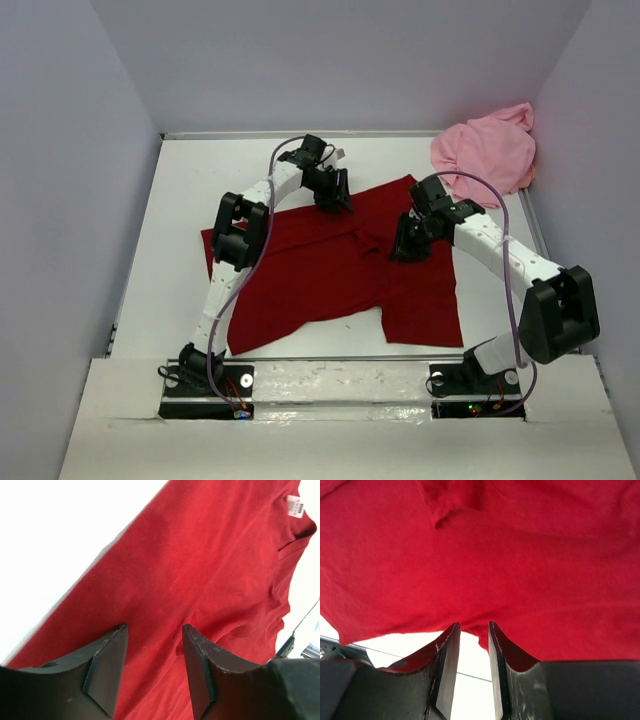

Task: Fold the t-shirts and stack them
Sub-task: Fold the flattened tshirt in 1/3 of the way

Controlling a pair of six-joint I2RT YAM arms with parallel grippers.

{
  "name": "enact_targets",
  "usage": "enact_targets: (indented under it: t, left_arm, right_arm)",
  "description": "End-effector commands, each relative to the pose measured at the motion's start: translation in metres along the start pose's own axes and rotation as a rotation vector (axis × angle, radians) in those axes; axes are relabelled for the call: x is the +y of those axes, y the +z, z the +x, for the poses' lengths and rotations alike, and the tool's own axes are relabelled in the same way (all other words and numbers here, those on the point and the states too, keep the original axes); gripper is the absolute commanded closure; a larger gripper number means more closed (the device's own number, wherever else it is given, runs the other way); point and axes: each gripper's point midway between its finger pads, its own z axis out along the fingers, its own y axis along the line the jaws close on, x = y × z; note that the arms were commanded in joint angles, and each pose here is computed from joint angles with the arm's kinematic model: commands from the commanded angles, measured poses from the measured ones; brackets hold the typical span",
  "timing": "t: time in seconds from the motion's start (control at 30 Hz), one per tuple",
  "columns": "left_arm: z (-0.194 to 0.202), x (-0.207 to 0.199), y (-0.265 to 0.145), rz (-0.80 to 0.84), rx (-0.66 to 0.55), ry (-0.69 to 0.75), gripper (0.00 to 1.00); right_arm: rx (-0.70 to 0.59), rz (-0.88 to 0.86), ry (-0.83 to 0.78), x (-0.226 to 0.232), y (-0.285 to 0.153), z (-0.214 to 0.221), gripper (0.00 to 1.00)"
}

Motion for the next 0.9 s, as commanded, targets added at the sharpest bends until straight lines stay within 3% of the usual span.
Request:
enact_targets:
  t: [0.0,0.07,0.33,0.4,0.47,0.87]
  left_arm:
    - [-0.016,-0.031,-0.006,0.083,-0.043,0.054,0.42]
    - [-0.016,-0.030,-0.004,0.065,-0.045,0.059,0.47]
    - [-0.002,0.016,0.005,-0.160,-0.010,-0.006,0.54]
    - [0.000,0.022,0.006,-0.187,-0.001,-0.010,0.67]
    - [0.006,0.027,0.009,-0.208,0.015,-0.024,0.71]
    - [0.023,0.053,0.013,-0.301,0.068,-0.061,0.71]
  right_arm:
    - [-0.080,-0.035,0.006,0.016,0.010,-0.022,0.65]
    - [-0.067,-0.038,0.000,0.020,0.020,-0.024,0.65]
    - [-0.036,-0.058,0.011,0.033,0.053,-0.031,0.65]
    - [-0.032,-0.059,0.013,0.034,0.061,-0.034,0.65]
    - [-0.036,-0.071,0.005,0.041,0.064,-0.036,0.64]
    - [-0.029,-0.076,-0.012,0.049,0.077,-0.050,0.64]
